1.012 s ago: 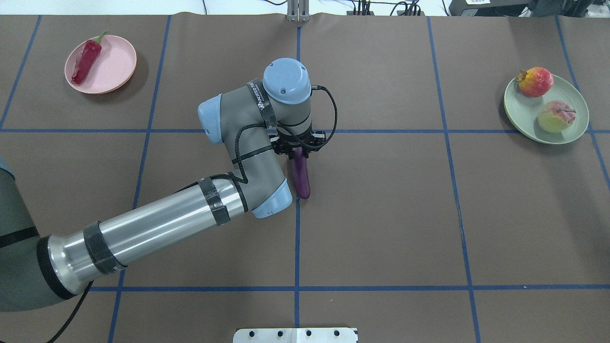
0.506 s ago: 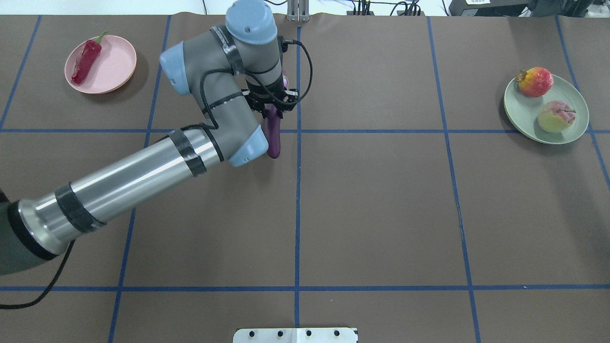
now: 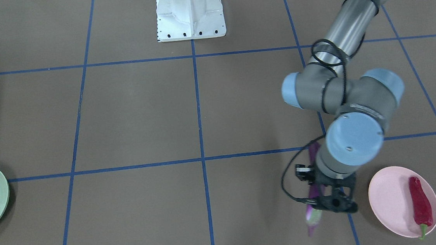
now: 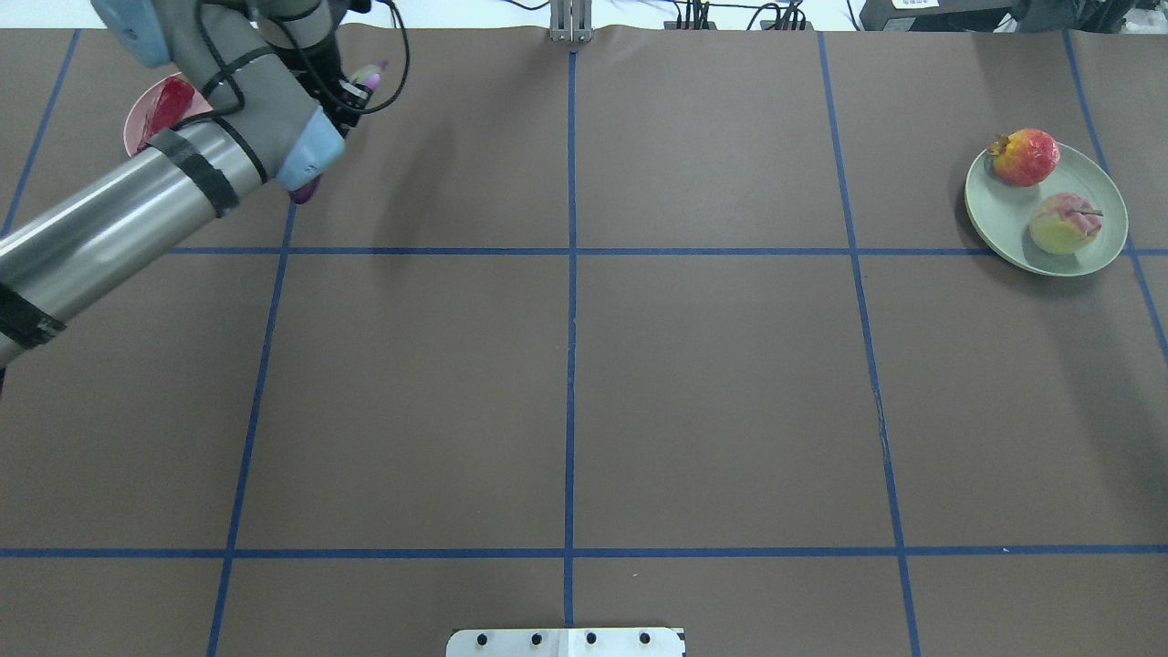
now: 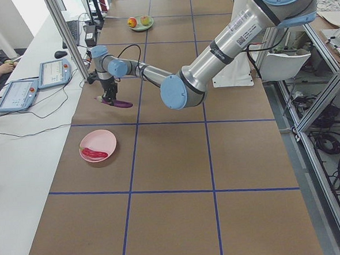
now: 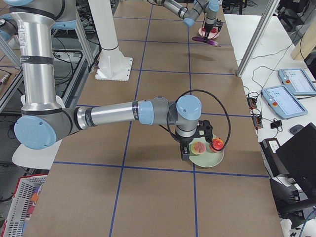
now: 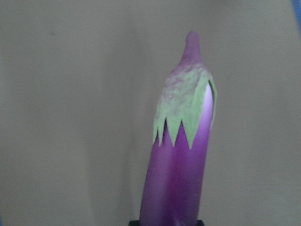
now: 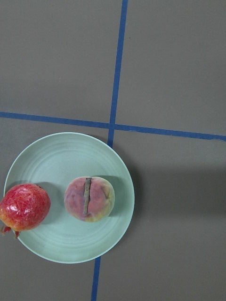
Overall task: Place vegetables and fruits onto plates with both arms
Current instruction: 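Carry the eggplant with the left gripper onto the pink plate, then release the eggplant and withdraw the left gripper from the plate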
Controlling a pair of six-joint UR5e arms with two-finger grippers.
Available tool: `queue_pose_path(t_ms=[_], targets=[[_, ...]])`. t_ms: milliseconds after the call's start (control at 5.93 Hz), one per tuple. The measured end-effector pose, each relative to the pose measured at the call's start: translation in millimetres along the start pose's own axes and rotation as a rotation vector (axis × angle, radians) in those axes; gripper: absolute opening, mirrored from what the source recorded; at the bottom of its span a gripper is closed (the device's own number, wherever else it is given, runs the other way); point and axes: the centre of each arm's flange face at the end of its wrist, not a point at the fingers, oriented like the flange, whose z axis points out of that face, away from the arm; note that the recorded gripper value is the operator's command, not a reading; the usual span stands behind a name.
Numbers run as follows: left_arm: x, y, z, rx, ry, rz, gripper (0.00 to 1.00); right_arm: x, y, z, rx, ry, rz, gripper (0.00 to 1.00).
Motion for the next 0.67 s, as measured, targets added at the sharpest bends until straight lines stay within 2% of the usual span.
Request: queue_pose_path(t_ms=[337, 506, 675], targets=[[-109, 12, 56, 0.028, -0.160, 0.023, 0.00, 0, 0, 0, -0.001, 0.000, 0.000, 1.00], [-134, 16, 75, 0.045, -0.196, 0.022, 0.99, -1, 0, 0, -0.001, -0.004, 0.000, 1.00], [-141, 17, 80, 0.052, -0.206, 0.017, 1.00, -2, -1, 0, 0.001, -0.010, -0.001, 1.00]])
